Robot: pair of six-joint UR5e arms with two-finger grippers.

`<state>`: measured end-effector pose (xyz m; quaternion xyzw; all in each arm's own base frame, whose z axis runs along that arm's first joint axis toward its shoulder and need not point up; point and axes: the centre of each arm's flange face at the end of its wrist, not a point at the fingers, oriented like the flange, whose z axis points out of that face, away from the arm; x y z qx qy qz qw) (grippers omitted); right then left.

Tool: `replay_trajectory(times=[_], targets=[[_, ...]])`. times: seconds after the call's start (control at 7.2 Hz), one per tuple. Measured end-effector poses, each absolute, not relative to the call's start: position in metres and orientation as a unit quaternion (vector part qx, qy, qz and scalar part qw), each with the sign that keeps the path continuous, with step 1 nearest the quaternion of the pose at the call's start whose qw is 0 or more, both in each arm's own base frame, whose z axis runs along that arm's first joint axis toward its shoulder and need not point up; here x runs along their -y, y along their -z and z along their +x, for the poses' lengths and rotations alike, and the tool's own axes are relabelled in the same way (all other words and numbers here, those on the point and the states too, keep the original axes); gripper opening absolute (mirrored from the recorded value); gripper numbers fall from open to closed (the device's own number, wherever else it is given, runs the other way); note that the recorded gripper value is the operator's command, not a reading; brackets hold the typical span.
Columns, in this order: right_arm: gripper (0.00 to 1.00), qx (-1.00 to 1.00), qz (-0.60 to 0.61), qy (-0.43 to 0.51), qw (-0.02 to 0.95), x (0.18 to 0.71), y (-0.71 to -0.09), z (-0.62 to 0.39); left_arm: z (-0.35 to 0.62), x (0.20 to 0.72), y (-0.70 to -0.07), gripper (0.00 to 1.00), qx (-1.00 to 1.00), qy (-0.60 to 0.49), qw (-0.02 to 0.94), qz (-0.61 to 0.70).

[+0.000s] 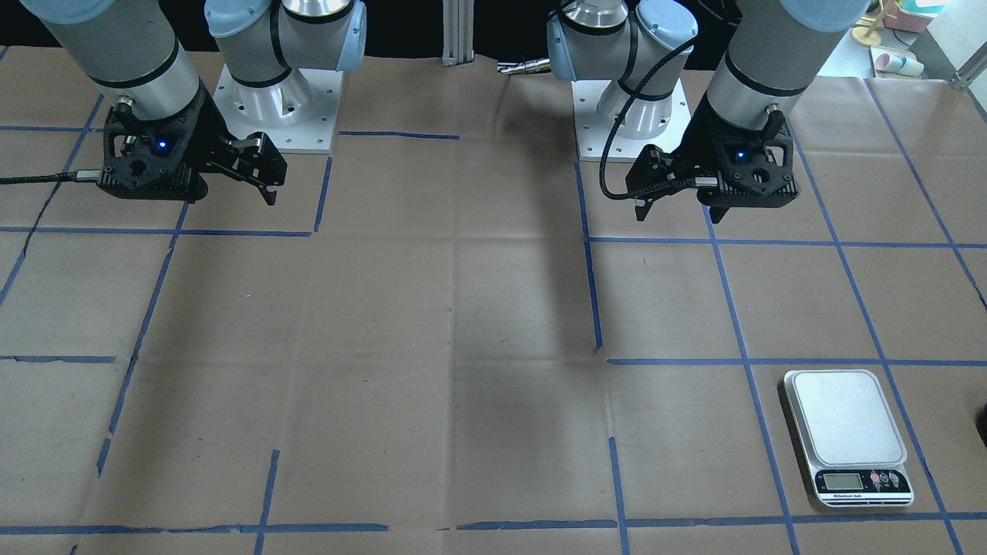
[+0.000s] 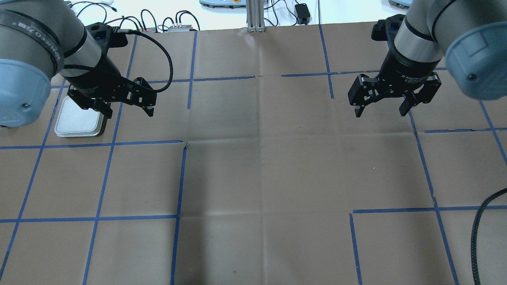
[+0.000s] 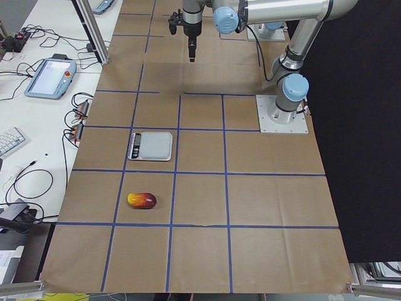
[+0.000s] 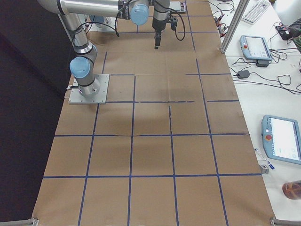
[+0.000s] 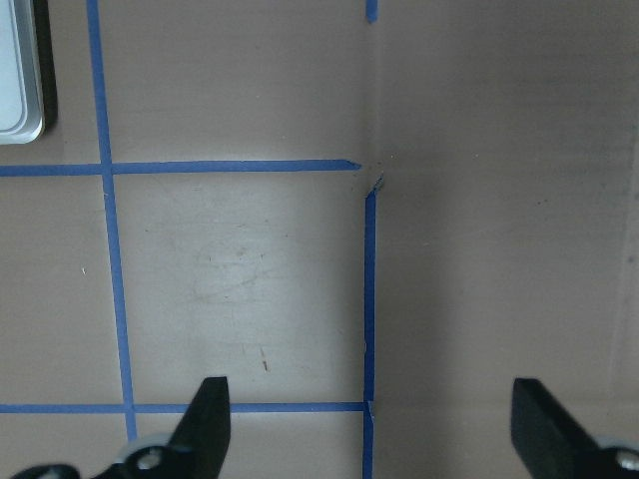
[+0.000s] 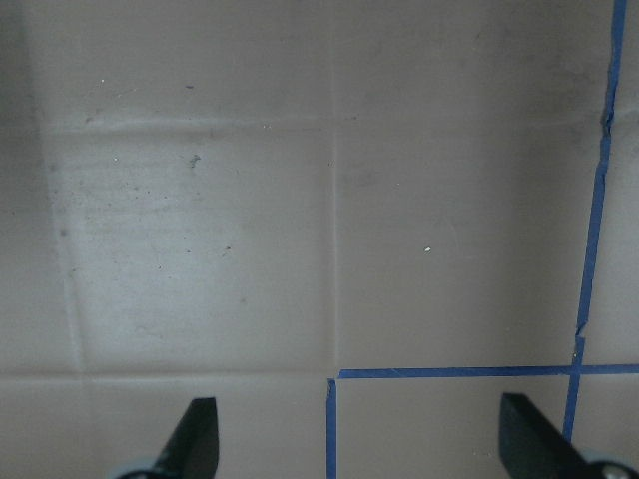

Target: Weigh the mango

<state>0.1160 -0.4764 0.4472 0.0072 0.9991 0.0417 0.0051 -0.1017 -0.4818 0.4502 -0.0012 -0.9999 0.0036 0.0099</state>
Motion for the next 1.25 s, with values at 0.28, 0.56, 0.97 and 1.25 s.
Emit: replay_trajectory(times=[0.28,0.56,0.97,1.25], targets=[[1.0,-0.999,0.007,-0.042,0.005,0.476,-0.447,0.116,-0.099,0.483,-0.449,1.0,1.0,-0.003,0.009,-0.001],[1.0,-0.999,0.007,-0.042,0.005,0.476,-0.447,0.116,-0.095,0.483,-0.45,1.0,1.0,-0.004,0.009,-0.002],[1.0,-0.999,0.007,-0.042,0.005,0.476,-0.447,0.116,-0.094,0.485,-0.448,1.0,1.0,-0.003,0.009,-0.003],[1.0,-0.999,0.007,-0.042,0.005,0.476,-0.447,0.116,-0.076,0.494,-0.445,1.0,1.0,-0.011,0.0,-0.019]])
